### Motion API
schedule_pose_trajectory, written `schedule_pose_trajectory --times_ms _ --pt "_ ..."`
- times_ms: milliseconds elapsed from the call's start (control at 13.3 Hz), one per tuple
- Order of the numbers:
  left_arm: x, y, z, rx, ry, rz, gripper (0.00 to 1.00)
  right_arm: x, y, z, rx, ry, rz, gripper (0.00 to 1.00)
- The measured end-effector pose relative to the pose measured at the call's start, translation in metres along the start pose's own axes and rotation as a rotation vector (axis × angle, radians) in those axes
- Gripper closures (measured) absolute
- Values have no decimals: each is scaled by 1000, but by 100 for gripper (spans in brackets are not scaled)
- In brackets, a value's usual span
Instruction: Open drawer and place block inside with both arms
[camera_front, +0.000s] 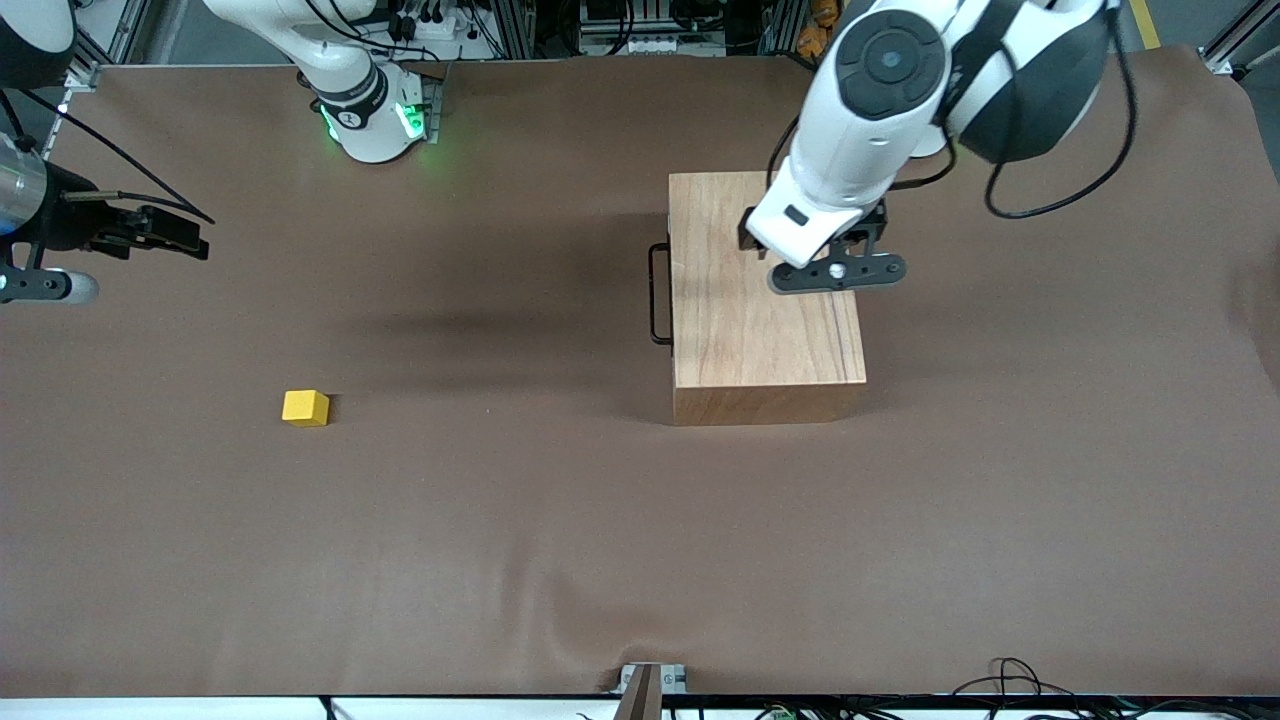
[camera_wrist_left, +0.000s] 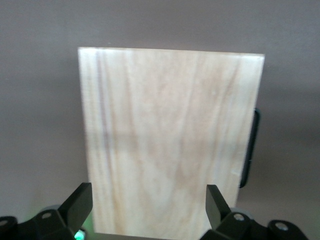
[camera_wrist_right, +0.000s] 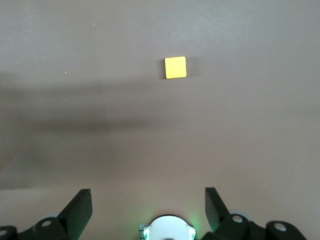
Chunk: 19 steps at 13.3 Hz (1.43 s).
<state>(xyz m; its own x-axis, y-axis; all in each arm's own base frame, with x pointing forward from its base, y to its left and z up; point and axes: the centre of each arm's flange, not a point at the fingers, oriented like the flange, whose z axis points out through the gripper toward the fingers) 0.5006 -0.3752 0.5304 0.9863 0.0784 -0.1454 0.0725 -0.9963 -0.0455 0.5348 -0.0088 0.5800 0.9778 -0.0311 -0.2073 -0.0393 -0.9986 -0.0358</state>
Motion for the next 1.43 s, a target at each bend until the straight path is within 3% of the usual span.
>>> schedule_pose_trajectory --times_ms 451,903,1429 --pt "-40 112 45 -36 30 -2 0 1 1 6 0 -13 2 0" --pt "-42 169 103 -57 92 -60 0 1 1 6 0 -11 2 0" --pt "-59 214 162 14 174 -59 0 1 1 10 0 -19 3 0"
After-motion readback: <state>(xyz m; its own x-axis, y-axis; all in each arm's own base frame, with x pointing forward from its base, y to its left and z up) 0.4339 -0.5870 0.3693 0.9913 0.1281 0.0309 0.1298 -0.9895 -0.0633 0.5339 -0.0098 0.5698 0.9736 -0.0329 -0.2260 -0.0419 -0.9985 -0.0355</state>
